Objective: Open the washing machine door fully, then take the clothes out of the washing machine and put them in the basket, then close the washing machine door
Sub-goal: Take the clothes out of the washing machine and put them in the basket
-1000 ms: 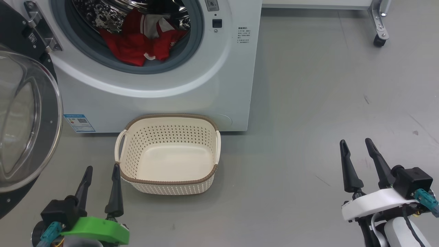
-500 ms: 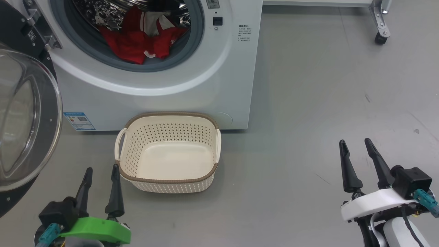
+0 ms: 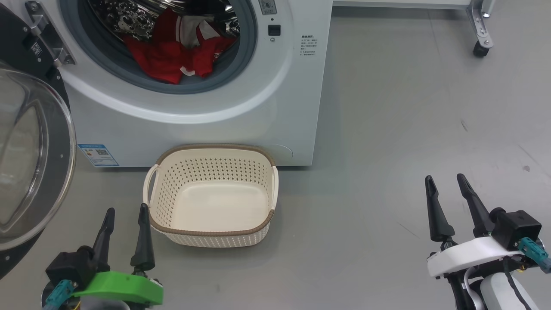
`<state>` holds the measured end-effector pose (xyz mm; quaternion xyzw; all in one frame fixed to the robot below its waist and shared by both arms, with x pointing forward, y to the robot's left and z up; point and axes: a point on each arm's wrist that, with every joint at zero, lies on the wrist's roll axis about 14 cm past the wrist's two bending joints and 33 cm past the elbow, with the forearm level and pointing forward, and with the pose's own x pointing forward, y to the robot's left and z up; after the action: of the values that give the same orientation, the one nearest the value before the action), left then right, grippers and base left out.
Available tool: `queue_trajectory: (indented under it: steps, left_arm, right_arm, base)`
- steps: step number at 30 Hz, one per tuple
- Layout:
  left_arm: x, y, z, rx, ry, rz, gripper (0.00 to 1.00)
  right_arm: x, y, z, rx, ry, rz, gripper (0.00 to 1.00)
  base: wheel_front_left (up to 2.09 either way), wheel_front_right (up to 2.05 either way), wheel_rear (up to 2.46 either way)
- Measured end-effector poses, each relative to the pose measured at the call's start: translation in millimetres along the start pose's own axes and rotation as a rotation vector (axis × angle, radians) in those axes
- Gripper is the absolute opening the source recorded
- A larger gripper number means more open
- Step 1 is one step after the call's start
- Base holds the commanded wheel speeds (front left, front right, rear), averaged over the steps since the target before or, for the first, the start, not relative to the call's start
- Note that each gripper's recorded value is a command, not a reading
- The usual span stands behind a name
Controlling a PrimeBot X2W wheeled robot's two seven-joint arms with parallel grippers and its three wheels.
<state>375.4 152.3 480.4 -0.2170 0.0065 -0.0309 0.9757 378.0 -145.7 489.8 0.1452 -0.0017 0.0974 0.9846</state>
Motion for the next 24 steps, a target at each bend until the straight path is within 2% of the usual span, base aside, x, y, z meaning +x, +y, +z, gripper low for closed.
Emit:
queue_trajectory:
  steps: [8, 16, 24]
  left_arm:
    - [0.7, 2.5, 1.7, 0.005, -0.004, 0.004, 1.0]
    - [0.4, 8.7, 3.3, 0.077, 0.0, 0.011, 1.0]
    - [-0.5, 10.5, 1.6, 0.08, 0.005, 0.021, 1.0]
  right_arm:
    - [1.4, -0.8, -2.6, 0.002, 0.007, -0.002, 1.0]
    - [3.7, -0.2, -6.4, 0.004, 0.018, 0.002, 1.0]
    - [5.6, 1.3, -9.1, 0.006, 0.025, 0.008, 1.0]
  base:
    - [0.91, -0.91, 0.0]
    - [1.1, -1.1, 0.0]
    - [0.81, -0.81, 0.0]
